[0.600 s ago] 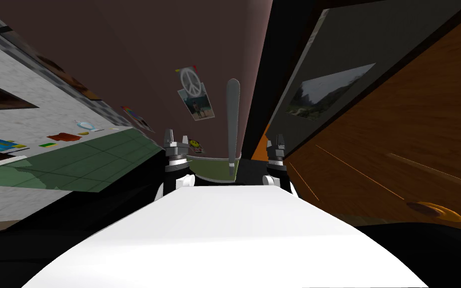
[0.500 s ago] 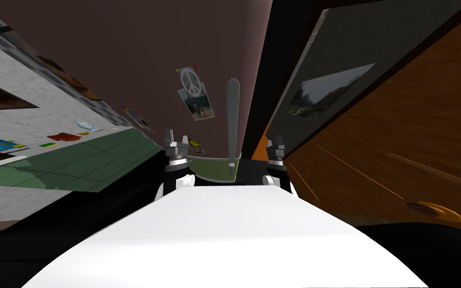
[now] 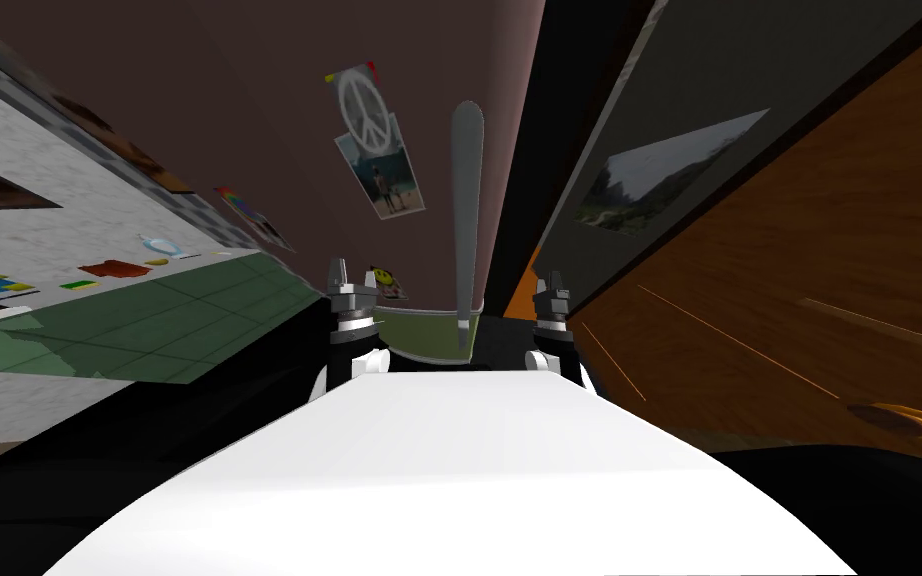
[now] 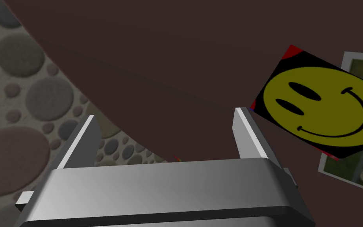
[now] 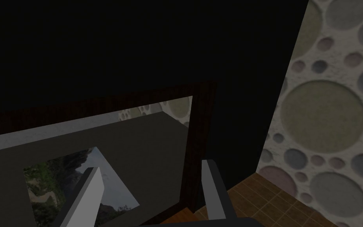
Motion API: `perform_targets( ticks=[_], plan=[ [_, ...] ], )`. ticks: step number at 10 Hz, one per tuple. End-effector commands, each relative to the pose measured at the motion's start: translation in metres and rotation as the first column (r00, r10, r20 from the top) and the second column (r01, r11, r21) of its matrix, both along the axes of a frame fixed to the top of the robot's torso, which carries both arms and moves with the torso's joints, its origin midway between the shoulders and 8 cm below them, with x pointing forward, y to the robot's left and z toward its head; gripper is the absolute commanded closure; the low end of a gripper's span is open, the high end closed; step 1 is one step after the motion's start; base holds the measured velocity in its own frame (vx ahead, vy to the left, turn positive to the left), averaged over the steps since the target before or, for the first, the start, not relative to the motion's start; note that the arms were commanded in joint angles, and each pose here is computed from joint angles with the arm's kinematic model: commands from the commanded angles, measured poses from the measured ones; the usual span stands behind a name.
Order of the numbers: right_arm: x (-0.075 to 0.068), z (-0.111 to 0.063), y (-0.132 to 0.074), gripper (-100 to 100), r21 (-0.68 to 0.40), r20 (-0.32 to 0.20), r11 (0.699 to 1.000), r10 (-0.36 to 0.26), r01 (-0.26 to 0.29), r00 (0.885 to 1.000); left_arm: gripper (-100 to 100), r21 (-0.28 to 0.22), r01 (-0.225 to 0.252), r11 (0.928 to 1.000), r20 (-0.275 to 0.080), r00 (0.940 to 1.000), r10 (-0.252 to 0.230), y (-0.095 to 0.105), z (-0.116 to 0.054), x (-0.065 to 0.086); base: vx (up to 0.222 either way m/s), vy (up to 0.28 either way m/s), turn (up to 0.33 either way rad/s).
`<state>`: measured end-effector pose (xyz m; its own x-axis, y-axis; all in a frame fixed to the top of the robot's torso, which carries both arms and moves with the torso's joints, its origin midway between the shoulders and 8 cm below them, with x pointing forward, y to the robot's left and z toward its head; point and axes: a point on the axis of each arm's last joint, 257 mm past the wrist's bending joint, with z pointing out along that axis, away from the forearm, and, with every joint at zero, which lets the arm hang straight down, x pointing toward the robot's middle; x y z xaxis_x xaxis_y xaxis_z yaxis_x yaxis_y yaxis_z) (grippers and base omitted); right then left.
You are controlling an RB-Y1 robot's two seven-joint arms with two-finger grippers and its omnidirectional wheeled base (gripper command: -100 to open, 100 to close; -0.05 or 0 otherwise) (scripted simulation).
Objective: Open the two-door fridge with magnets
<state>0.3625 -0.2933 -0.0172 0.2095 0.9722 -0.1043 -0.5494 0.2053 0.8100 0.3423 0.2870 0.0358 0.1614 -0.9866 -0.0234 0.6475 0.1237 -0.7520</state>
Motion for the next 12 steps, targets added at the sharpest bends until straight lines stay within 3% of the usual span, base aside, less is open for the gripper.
perform_targets(
  ticks=[1, 3, 4, 6, 9, 12],
  plan=[
    [0.000, 0.000, 0.000, 0, 0.000, 0.000, 1.000, 0.000, 0.000, 1.000, 0, 0.000, 0.000, 1.0000, 0.000, 1.0000, 0.000, 0.000, 0.000, 0.000, 0.000, 0.000, 0.000],
    [0.000, 0.000, 0.000, 0, 0.000, 0.000, 1.000, 0.000, 0.000, 1.000, 0, 0.000, 0.000, 1.0000, 0.000, 1.0000, 0.000, 0.000, 0.000, 0.000, 0.000, 0.000, 0.000],
    [0.000, 0.000, 0.000, 0, 0.000, 0.000, 1.000, 0.000, 0.000, 1.000, -100, 0.042, 0.025, 0.9988, -0.010, 0.9996, -0.025, -0.006, -0.002, 0.002, 0.003, -0.009, -0.001],
    [0.000, 0.000, 0.000, 0, 0.000, -0.001, 1.000, 0.000, 0.000, 1.000, -100, 0.073, 0.044, 0.9964, -0.019, 0.9989, -0.043, -0.011, -0.004, 0.004, -0.004, -0.018, -0.001],
    [0.000, 0.000, 0.000, 0, 0.000, -0.001, 1.000, 0.000, 0.000, 1.000, -100, 0.133, 0.092, 0.9869, -0.044, 0.9953, -0.087, -0.022, -0.015, 0.008, -0.008, -0.028, -0.002],
    [0.000, 0.000, 0.000, 0, 0.000, -0.001, 1.000, 0.000, 0.000, 1.000, -100, 0.157, 0.132, 0.9788, -0.071, 0.9899, -0.122, -0.030, -0.036, 0.015, -0.019, -0.076, -0.005]
  ],
)
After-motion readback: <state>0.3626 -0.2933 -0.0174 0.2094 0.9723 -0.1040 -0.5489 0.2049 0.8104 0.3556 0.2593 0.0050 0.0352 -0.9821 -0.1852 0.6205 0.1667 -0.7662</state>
